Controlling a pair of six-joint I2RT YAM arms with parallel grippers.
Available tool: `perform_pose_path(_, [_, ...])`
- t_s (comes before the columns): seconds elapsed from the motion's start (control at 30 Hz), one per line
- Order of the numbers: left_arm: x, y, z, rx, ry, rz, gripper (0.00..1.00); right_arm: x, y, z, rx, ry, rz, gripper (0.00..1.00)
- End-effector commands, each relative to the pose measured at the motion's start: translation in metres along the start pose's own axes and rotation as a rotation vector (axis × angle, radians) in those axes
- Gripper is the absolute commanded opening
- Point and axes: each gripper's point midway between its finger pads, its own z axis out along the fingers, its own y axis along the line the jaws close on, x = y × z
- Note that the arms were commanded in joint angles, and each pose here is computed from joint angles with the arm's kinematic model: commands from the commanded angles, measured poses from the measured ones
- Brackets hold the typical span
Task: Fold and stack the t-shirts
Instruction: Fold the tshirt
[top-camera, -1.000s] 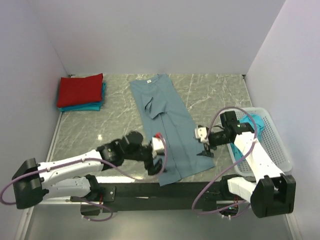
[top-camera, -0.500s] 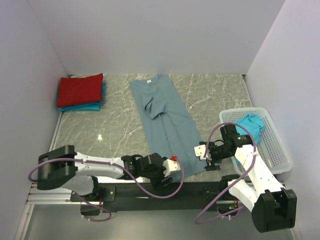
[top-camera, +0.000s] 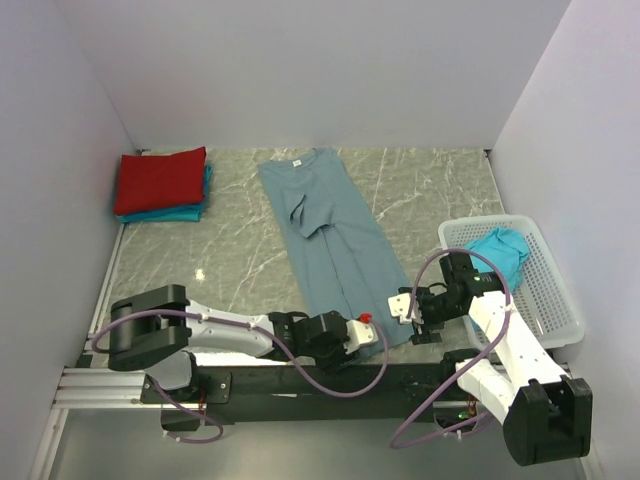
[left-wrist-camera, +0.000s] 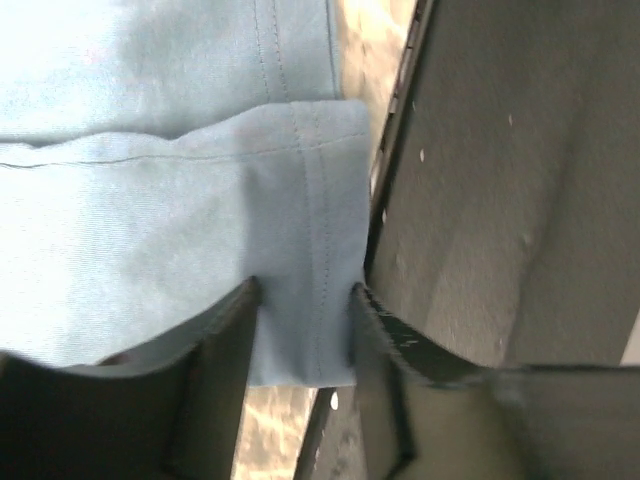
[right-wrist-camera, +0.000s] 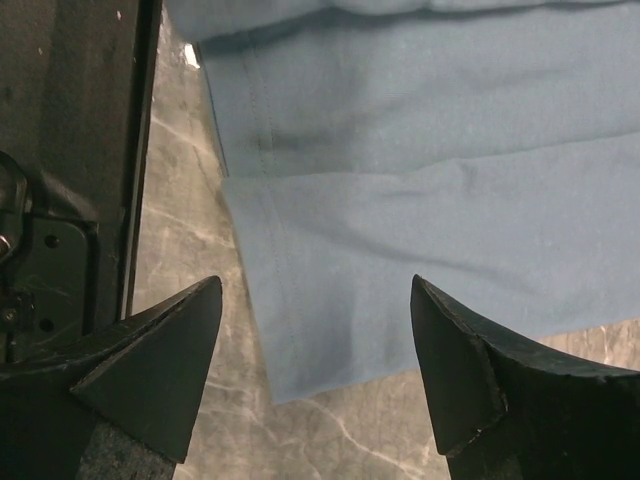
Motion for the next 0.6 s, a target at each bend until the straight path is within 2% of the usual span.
perform_pose_path(0.0, [0.015, -0.004, 0.008, -0.018, 0.093, -0.02, 0.44, 0.004, 0.0, -0.003, 0.013, 0.03, -0.026, 0.82])
perform_pose_path(0.2, [0.026, -0.002, 0.017, -0.087, 0.148, -0.062, 0.36, 0.014, 0.002, -0.006, 0.012, 0.086, -0.018, 0.76])
perform_pose_path(0.3, [0.027, -0.002, 0.015, -0.099, 0.152, -0.103, 0.28, 0.021, 0.001, -0.008, 0.007, 0.117, -0.032, 0.75])
perform_pose_path(0.33, [0.025, -0.003, 0.012, -0.101, 0.147, -0.114, 0.21, 0.023, 0.001, -0.008, 0.003, 0.126, -0.035, 0.74])
perform_pose_path(0.43, [0.02, -0.004, 0.005, -0.109, 0.131, -0.168, 0.11, 0.032, 0.002, -0.008, -0.025, 0.165, -0.051, 0.72])
perform_pose_path(0.57, [0.021, -0.008, -0.001, -0.102, 0.122, -0.218, 0.14, 0.037, 0.008, -0.006, -0.108, 0.17, -0.065, 0.7])
